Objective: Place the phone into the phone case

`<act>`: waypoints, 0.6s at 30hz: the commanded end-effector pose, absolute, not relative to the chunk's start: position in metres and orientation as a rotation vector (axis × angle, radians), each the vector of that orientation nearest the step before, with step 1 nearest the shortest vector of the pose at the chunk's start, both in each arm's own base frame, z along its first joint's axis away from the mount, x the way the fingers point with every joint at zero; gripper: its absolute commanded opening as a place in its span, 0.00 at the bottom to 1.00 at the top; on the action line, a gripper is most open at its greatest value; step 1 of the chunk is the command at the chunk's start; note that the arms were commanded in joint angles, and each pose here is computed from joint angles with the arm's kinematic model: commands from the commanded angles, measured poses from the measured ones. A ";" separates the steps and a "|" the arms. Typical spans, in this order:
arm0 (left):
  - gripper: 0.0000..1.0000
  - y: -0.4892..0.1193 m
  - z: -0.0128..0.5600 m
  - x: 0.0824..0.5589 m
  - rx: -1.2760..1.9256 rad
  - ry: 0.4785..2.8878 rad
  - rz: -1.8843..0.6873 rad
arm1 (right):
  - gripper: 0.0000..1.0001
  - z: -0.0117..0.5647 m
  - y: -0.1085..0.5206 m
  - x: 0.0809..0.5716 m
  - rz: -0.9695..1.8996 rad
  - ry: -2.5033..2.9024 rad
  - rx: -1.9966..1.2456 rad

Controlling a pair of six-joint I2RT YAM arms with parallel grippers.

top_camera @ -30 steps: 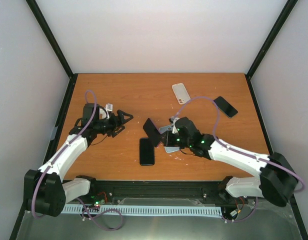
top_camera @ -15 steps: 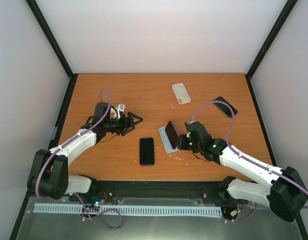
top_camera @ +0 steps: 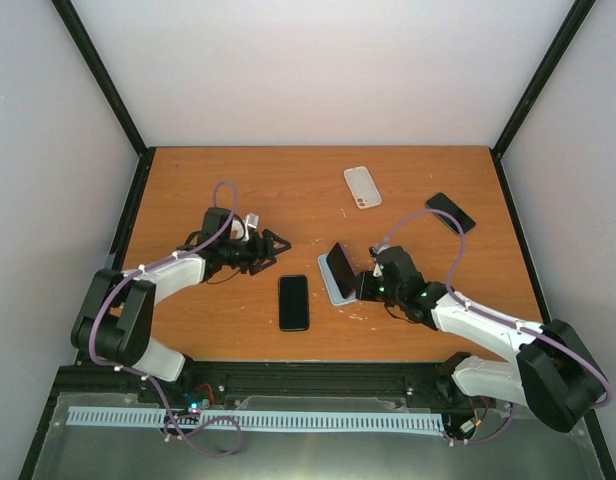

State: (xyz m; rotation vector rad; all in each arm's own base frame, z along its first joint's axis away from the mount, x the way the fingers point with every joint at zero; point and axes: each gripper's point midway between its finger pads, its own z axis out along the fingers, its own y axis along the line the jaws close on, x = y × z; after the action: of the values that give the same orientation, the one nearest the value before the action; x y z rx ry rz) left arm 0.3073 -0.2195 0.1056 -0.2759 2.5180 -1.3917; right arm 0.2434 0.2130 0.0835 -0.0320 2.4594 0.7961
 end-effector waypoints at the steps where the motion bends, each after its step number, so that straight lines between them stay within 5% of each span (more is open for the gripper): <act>1: 0.77 -0.236 0.113 0.321 -0.201 2.490 -1.428 | 0.03 0.079 0.218 0.245 0.832 2.438 -0.073; 18: 0.74 -0.273 0.086 0.335 -0.159 2.569 -1.442 | 0.09 0.041 0.207 0.243 0.729 2.512 -0.056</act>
State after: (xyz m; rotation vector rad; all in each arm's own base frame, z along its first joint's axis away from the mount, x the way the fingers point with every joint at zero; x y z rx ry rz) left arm 0.3241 -0.2621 0.0759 -0.2025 2.6118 -1.4147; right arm 0.2456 0.2227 0.0645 -0.0704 2.4506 0.8469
